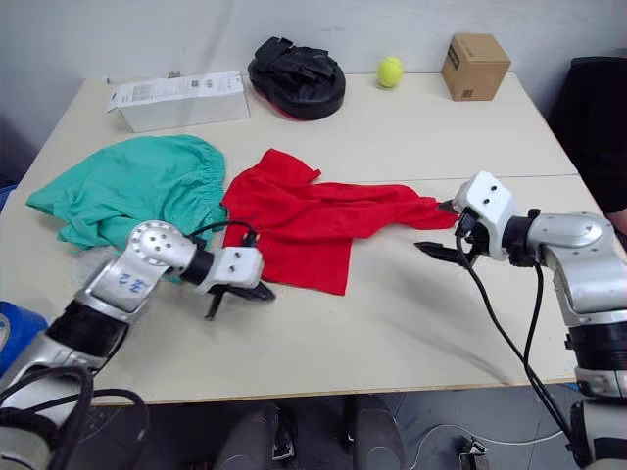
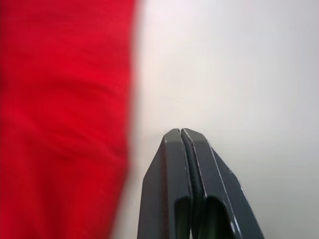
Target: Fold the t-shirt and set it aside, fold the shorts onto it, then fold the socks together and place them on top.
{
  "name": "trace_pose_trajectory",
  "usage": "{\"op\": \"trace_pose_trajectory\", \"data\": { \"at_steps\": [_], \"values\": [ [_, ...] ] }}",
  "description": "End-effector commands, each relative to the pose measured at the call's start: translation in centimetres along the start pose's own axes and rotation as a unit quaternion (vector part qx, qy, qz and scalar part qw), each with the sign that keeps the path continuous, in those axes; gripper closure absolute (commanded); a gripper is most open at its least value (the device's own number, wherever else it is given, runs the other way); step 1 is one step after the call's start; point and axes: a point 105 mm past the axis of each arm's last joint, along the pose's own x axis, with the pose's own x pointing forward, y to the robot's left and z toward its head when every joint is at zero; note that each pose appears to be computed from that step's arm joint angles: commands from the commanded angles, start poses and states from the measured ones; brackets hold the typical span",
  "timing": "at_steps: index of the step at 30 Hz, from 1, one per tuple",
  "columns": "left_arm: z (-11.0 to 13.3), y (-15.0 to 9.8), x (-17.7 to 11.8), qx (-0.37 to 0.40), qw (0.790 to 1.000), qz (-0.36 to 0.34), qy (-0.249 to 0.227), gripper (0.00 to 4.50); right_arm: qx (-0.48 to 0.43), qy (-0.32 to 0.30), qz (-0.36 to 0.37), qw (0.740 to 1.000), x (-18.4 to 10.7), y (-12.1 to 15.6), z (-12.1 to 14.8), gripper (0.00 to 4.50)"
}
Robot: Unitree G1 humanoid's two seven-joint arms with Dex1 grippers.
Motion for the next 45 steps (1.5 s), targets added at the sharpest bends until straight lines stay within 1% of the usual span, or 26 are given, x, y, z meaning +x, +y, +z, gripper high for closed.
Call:
{"op": "trace_pose_trajectory", "data": {
  "at_steps": [1,3,5,7,9,10,11,12,14,16,17,18,20,21,22,23,26,30,33,44,45],
  "values": [
    [-0.1,-0.8,-1.4,0.036,0.999,-0.014,0.004,4.48,-0.032,0.019,-0.018,0.999,0.3,-1.3,-0.5,0.0],
    [-0.2,-1.0,-1.9,0.051,0.999,-0.018,0.002,4.48,-0.047,0.026,-0.009,0.998,0.6,-1.5,-0.8,0.0],
    [0.6,0.6,-1.5,0.045,0.999,0.027,-0.012,4.48,-0.048,0.017,0.004,0.999,0.8,-1.7,-0.5,0.0],
    [2.1,2.7,-1.1,0.02,0.995,0.081,-0.047,4.48,-0.048,0.005,0.015,0.999,0.8,-1.7,0.0,0.0],
    [4.2,3.9,-0.8,-0.003,0.989,0.104,-0.103,4.48,-0.05,0.001,0.017,0.999,0.8,-1.7,0.3,0.0],
    [5.0,4.2,-0.6,-0.008,0.987,0.107,-0.12,4.3,-0.052,-0.002,0.018,0.998,0.7,-1.6,0.4,0.0],
    [5.7,4.2,-0.3,-0.014,0.985,0.103,-0.135,4.09,-0.051,-0.017,0.033,0.998,0.6,-1.0,0.9,0.0],
    [6.1,4.2,0.0,-0.01,0.985,0.098,-0.141,3.86,-0.048,-0.04,0.059,0.996,0.3,0.0,1.7,0.0],
    [6.2,4.1,0.6,-0.012,0.986,0.093,-0.137,3.22,-0.045,-0.072,0.102,0.991,-0.3,1.6,2.9,0.0],
    [6.1,4.3,1.3,-0.012,0.988,0.091,-0.126,2.58,-0.047,-0.088,0.127,0.987,-0.9,2.9,3.7,0.0],
    [6.1,4.3,1.6,-0.013,0.989,0.089,-0.12,2.23,-0.048,-0.091,0.131,0.986,-1.1,3.2,4.0,0.0],
    [6.0,4.4,2.0,-0.014,0.99,0.085,-0.112,1.99,-0.046,-0.096,0.13,0.986,-1.3,3.4,4.2,0.0],
    [5.9,4.7,2.8,-0.01,0.992,0.086,-0.096,1.28,-0.038,-0.107,0.125,0.986,-1.4,3.5,4.8,0.0],
    [5.9,5.0,3.2,-0.01,0.991,0.092,-0.092,1.05,-0.034,-0.111,0.123,0.986,-1.5,3.6,5.0,0.0],
    [6.0,5.3,3.6,-0.012,0.991,0.097,-0.09,0.67,-0.031,-0.115,0.121,0.986,-1.5,3.7,5.2,0.0],
    [6.2,5.4,4.0,-0.012,0.991,0.098,-0.09,0.41,-0.028,-0.117,0.12,0.986,-1.6,3.8,5.3,0.0],
    [6.4,5.7,5.2,-0.016,0.991,0.097,-0.09,0.41,-0.025,-0.118,0.119,0.986,-1.7,4.2,5.4,0.0],
    [5.5,6.3,6.1,-0.014,0.991,0.116,-0.059,0.41,-0.016,-0.12,0.117,0.986,-2.1,4.6,5.3,0.0],
    [5.3,6.1,6.7,-0.012,0.993,0.104,-0.057,1.0,-0.011,-0.127,0.118,0.985,-2.5,4.7,5.5,0.0],
    [4.8,5.8,7.1,-0.016,0.994,0.093,-0.06,4.49,-0.006,-0.14,0.13,0.982,-3.3,5.3,6.0,0.0],
    [4.8,5.8,7.0,-0.016,0.994,0.093,-0.06,4.49,-0.005,-0.142,0.134,0.981,-3.4,5.4,6.1,0.0]
  ]
}}
